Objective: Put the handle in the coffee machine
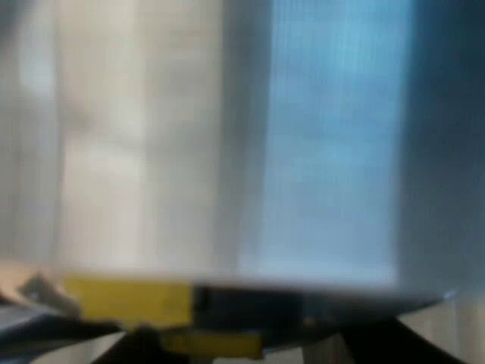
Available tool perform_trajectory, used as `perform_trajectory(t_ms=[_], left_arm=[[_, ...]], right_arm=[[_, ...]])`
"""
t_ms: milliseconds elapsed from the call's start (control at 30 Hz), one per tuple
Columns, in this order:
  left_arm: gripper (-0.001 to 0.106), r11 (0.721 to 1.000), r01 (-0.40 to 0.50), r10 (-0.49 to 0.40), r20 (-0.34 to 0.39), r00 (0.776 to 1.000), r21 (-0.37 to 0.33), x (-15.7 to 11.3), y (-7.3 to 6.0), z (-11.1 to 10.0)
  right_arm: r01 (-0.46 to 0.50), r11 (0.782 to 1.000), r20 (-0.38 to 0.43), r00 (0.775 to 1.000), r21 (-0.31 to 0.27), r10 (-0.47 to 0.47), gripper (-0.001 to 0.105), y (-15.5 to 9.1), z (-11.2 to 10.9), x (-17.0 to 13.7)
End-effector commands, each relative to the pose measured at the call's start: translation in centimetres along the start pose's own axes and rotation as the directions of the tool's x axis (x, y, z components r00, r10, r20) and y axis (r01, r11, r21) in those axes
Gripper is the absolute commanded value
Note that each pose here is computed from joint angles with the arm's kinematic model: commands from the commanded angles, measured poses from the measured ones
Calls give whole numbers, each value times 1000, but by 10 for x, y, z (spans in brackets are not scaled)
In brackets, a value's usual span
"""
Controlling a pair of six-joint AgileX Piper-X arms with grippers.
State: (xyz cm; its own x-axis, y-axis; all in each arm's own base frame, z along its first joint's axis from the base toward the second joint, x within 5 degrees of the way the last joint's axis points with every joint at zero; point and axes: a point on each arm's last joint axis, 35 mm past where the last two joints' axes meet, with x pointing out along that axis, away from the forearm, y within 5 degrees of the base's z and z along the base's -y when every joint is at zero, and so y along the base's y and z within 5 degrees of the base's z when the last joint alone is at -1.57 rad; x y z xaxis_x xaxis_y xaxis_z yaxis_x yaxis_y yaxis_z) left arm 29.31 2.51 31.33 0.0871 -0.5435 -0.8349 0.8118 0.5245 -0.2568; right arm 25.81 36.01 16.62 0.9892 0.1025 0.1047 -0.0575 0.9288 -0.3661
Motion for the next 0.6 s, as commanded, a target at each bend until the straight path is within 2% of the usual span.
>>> perform_trajectory(t_ms=[33, 367, 600], left_arm=[[1, 999, 33, -33, 11, 999, -6, -5, -12, 0], [1, 991, 114, -116, -20, 993, -66, 21, -20, -24], [1, 992, 127, -126, 38, 991, -25, 19, -33, -18]], right_arm=[[51, 985, 121, 990, 165, -72, 29, -17, 41, 7], [51, 985, 121, 990, 165, -72, 29, -17, 41, 7], [51, 985, 121, 990, 165, -72, 29, -17, 41, 7]])
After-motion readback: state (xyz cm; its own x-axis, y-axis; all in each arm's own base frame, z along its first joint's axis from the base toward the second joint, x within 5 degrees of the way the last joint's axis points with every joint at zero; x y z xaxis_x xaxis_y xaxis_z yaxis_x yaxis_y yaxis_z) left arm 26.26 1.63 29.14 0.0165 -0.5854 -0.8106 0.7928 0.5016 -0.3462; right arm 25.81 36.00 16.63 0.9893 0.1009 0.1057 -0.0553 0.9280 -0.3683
